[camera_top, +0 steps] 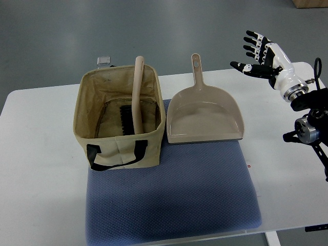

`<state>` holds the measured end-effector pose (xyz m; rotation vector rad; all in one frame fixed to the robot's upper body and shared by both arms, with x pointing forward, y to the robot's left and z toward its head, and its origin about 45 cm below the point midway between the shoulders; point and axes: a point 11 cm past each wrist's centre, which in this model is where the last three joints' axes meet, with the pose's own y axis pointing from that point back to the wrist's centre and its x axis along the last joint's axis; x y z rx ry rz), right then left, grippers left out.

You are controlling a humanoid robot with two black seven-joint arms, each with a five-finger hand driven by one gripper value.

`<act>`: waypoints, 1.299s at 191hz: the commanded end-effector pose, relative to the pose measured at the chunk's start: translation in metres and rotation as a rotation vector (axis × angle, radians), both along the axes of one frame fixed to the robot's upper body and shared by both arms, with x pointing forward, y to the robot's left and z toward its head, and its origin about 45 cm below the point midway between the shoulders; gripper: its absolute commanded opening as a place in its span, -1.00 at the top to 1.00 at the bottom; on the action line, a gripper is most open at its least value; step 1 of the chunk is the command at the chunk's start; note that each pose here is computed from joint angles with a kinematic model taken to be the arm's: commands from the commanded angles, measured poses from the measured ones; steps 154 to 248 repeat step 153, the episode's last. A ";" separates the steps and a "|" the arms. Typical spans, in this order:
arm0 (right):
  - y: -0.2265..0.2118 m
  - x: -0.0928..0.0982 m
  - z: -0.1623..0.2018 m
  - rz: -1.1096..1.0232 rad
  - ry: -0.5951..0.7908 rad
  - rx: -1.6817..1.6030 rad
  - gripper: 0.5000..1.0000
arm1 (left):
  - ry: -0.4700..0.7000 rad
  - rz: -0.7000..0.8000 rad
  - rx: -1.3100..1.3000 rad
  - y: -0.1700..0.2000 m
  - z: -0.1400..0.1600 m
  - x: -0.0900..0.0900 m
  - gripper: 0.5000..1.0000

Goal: Put pink broom in yellow bag with right hand

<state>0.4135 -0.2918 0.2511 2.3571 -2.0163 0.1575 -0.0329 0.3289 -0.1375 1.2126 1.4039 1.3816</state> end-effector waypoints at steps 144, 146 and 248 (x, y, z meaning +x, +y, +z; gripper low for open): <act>0.027 -0.033 -0.059 0.022 0.090 0.348 -0.73 | 0.000 0.000 0.000 0.000 0.000 0.000 -1.00; 0.027 -0.034 -0.060 0.021 0.091 0.348 -0.73 | 0.000 0.000 0.000 0.000 0.000 0.000 -1.00; 0.026 -0.034 -0.061 0.018 0.093 0.348 -0.73 | 0.000 0.000 0.000 0.000 0.000 0.000 -1.00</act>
